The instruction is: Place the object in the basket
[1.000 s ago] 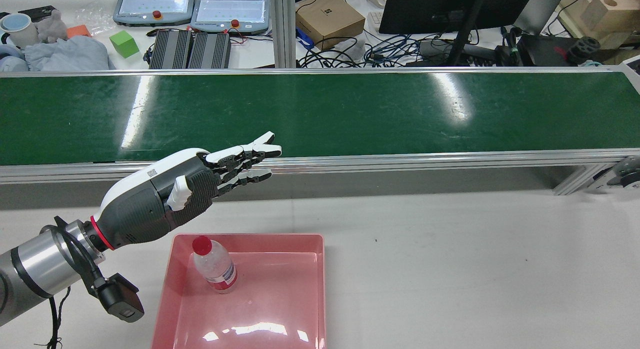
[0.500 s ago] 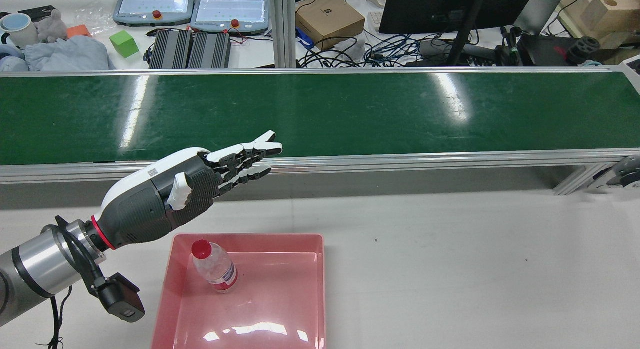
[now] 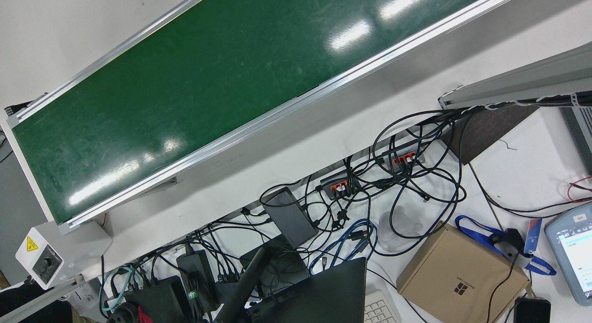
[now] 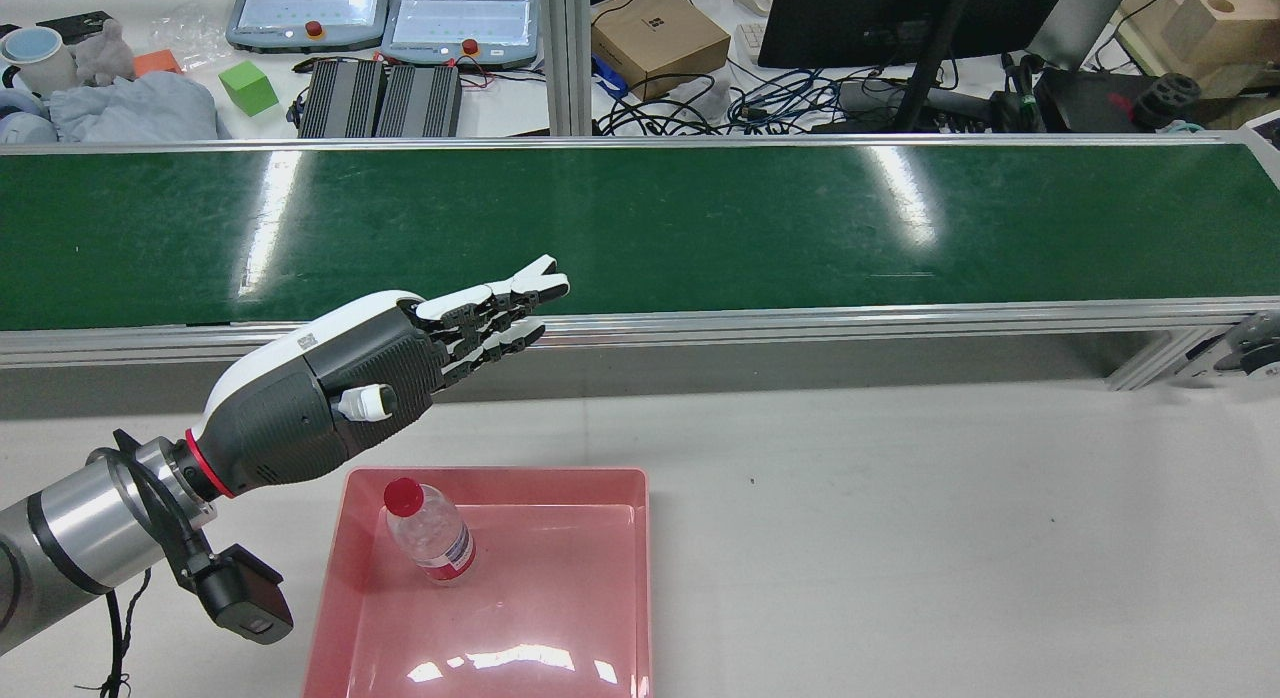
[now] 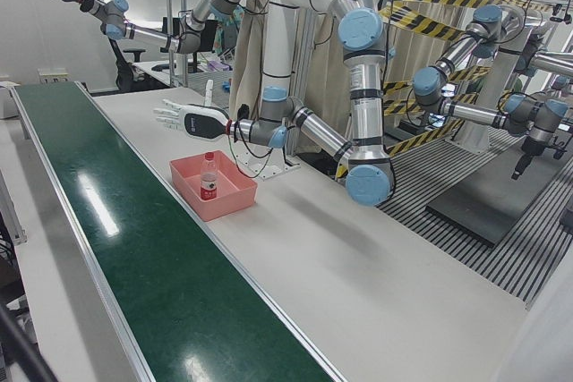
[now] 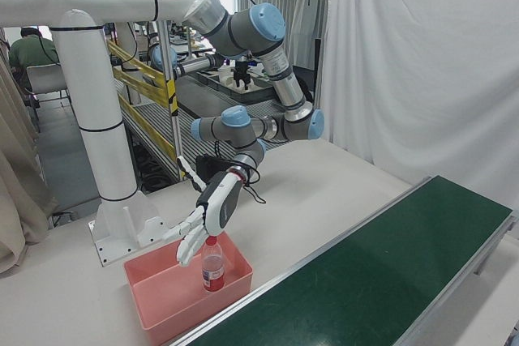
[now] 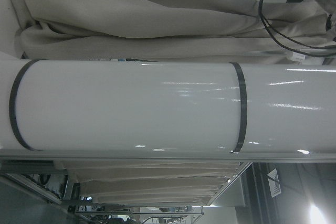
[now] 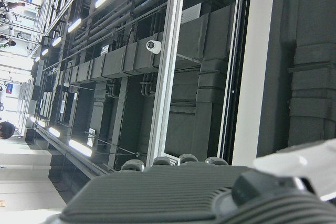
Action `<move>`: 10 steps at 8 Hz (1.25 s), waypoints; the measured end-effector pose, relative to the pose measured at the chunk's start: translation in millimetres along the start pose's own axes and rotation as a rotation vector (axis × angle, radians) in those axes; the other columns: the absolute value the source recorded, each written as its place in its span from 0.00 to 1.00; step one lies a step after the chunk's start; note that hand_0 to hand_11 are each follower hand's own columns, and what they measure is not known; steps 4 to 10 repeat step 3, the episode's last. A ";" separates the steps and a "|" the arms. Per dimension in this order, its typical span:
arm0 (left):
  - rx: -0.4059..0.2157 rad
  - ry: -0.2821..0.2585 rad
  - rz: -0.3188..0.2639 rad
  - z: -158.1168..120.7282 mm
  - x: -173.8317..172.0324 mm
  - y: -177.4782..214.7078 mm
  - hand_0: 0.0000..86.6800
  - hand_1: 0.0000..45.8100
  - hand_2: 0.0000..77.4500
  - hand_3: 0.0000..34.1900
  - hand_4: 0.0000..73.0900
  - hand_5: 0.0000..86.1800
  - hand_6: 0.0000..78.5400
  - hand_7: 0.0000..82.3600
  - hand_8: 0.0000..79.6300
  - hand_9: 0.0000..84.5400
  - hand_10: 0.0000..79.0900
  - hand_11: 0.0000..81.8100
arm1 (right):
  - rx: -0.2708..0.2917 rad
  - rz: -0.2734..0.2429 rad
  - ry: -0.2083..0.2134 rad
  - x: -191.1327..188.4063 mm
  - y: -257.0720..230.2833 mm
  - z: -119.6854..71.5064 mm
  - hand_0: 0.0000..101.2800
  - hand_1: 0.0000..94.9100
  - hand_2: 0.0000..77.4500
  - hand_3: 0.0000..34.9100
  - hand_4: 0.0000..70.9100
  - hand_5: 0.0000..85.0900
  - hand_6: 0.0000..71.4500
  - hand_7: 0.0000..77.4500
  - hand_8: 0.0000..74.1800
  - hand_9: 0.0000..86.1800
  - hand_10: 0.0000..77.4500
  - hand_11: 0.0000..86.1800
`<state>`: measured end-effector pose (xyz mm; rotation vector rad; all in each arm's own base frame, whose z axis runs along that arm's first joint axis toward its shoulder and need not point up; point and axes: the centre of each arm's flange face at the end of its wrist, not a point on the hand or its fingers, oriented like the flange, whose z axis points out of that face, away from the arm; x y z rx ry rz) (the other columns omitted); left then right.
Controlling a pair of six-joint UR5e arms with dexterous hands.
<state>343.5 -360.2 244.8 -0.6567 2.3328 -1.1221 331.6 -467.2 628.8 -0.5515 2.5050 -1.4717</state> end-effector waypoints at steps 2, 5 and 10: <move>-0.006 0.002 -0.002 1.1 0.1 1.2 0.32 0.01 0.01 0.00 0.23 0.11 0.03 0.01 0.00 0.01 0.06 0.08 | 0.000 0.000 -0.001 -0.5 0.0 -0.1 0.00 0.00 0.01 0.00 0.01 0.00 0.00 0.01 0.00 0.00 0.01 0.00; -0.009 0.001 -0.003 1.3 0.0 1.6 0.33 0.01 0.01 0.00 0.23 0.12 0.03 0.01 0.00 0.01 0.06 0.08 | 0.000 0.000 -0.001 -0.5 0.0 -0.1 0.00 0.00 0.01 0.01 0.01 0.00 0.00 0.01 0.00 0.00 0.01 0.00; -0.009 0.001 -0.003 1.3 0.0 1.6 0.33 0.01 0.01 0.00 0.23 0.12 0.03 0.01 0.00 0.01 0.06 0.08 | 0.000 0.000 -0.001 -0.5 0.0 -0.1 0.00 0.00 0.01 0.01 0.01 0.00 0.00 0.01 0.00 0.00 0.01 0.00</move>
